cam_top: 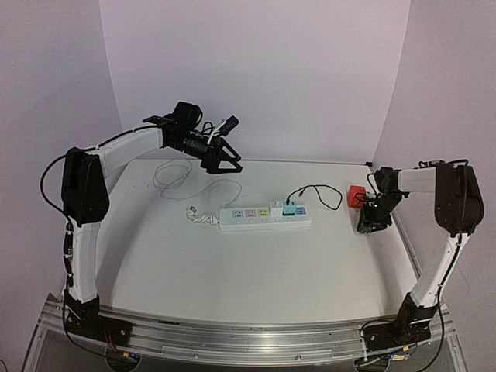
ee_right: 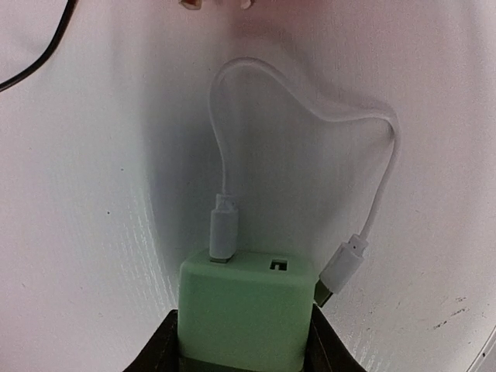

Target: Pull the plug off the socket

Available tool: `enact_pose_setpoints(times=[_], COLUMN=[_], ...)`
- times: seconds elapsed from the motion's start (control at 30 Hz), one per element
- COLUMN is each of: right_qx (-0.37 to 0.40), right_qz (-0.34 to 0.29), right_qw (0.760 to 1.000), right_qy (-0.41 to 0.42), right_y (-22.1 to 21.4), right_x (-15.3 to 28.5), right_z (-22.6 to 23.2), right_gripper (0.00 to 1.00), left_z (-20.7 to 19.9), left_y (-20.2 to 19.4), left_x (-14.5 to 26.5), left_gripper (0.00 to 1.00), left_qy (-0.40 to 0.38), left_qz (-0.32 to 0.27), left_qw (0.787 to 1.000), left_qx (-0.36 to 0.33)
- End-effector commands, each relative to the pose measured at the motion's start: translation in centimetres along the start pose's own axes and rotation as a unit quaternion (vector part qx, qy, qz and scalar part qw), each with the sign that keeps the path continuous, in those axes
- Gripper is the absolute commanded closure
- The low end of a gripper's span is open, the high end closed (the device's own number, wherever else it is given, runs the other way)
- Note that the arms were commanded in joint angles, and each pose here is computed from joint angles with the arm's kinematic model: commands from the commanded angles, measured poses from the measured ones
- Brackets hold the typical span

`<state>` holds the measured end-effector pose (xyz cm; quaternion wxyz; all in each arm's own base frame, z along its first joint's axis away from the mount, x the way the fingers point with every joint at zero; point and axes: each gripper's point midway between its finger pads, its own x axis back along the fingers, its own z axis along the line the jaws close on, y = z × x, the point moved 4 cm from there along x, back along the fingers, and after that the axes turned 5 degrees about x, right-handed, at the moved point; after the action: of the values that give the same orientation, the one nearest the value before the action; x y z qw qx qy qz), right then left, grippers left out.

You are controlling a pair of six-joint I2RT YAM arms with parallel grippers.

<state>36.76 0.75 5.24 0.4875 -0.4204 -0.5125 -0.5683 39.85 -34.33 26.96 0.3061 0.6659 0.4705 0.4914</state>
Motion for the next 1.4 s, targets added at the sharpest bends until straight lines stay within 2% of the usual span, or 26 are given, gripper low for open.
enact_pose_setpoints(times=[0.0,0.07,0.13,0.2,0.33,0.5,0.67,0.83,0.93,1.0,1.2,1.37], right_qx=[-0.004,0.015,0.023,0.028,0.031,0.036,0.043,0.054,0.063,0.089,0.126,0.092], right_qz=[0.003,0.005,0.008,0.009,0.013,0.003,-0.022,-0.061,-0.091,-0.112,-0.178,-0.214], right_qw=[1.0,1.0,1.0,1.0,0.999,0.999,0.998,0.996,0.993,0.989,0.976,0.969], right_qy=[-0.011,-0.014,-0.012,-0.006,-0.007,-0.015,-0.028,-0.026,-0.029,-0.024,0.015,0.078], right_y=[-0.1,-0.5,-1.1,-1.5,-2.2,-1.9,-1.2,0.1,1.3,2.3,4.6,5.8], right_x=[-0.9,-0.9,-1.0,-1.0,-1.2,-0.6,1.0,3.4,5.3,6.5,10.6,13.1], right_z=[-0.5,-0.6,-0.5,-0.3,-0.4,-0.5,-0.6,0.1,0.7,2.7,8.1,12.7], right_gripper=[1.0,1.0,0.95,0.87,0.63,0.51,0.38,0.22,0.2,0.2,0.22,0.27], left_z=[-1.2,-1.2,-1.2,-1.2,-1.2,-1.1,-0.6,-0.5,-0.6,-0.3,2.3,3.6], left_y=[1.4,1.5,1.5,1.4,1.4,1.1,-1.1,-4.6,-7.6,-9.6,-12.2,-14.4], left_x=[1.2,1.3,1.3,1.3,1.2,1.2,1.0,0.7,-0.3,-0.9,-2.5,-3.6], left_gripper=[0.12,0.12,0.12,0.12,0.12,0.11,0.11,0.12,0.12,0.12,0.11,0.11], left_qy=[0.001,0.0,0.0,0.0,-0.003,0.0,0.025,0.051,0.075,0.093,0.158,0.186], left_qz=[-0.013,-0.013,-0.013,-0.013,-0.013,-0.007,0.025,0.081,0.128,0.147,0.155,0.159], left_qw=[1.0,1.0,1.0,1.0,1.0,1.0,0.998,0.988,0.973,0.963,0.942,0.924], left_qx=[-0.013,-0.015,-0.016,-0.015,-0.016,-0.025,-0.054,-0.123,-0.178,-0.204,-0.251,-0.293])
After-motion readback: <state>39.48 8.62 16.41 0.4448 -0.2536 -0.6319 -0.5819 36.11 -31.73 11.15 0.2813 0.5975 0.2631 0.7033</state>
